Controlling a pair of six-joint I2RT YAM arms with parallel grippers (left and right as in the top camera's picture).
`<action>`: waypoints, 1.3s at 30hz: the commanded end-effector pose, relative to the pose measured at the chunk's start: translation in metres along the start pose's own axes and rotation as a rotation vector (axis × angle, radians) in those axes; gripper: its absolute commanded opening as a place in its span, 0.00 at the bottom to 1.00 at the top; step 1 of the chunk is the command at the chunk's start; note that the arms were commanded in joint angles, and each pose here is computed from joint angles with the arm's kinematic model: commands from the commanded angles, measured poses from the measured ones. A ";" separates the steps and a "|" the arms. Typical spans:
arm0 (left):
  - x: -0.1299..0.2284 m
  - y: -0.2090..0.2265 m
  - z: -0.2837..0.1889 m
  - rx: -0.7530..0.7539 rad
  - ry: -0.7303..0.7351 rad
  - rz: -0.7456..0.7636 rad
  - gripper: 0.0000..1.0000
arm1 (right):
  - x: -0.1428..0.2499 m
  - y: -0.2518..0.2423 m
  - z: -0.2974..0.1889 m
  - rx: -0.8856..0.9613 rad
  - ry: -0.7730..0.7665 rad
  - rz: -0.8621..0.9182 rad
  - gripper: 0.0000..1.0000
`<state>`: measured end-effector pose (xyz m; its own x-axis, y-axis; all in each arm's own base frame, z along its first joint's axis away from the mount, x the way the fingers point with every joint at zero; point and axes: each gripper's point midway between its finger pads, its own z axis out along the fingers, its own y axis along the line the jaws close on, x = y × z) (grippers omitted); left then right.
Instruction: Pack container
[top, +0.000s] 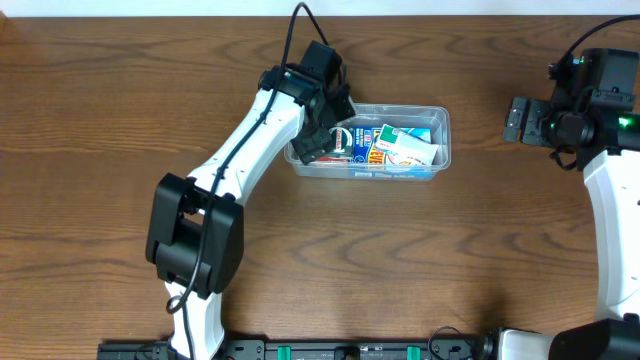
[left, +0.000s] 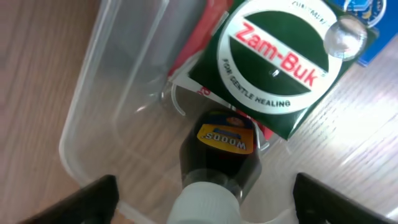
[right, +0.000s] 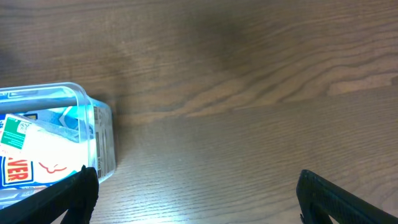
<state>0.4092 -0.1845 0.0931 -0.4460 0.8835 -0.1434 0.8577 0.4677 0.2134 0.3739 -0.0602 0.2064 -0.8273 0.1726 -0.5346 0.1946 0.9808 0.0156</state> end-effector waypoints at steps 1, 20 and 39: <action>-0.016 0.011 -0.046 -0.071 -0.095 -0.023 0.98 | -0.005 -0.003 -0.006 0.006 -0.020 0.019 0.99; 0.038 -0.012 -0.258 -0.120 -0.493 -0.759 0.98 | -0.005 -0.003 -0.006 0.006 -0.020 0.019 0.99; 0.137 -0.037 -0.232 -0.171 -0.455 -0.912 0.98 | -0.005 -0.003 -0.006 0.006 -0.020 0.019 0.99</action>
<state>0.2620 -0.0902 0.2920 -0.7716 0.1829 -0.6092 0.2354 0.9719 -0.0063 0.3741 -0.0603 0.2066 -0.8267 0.1725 -0.5356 0.1947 0.9807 0.0153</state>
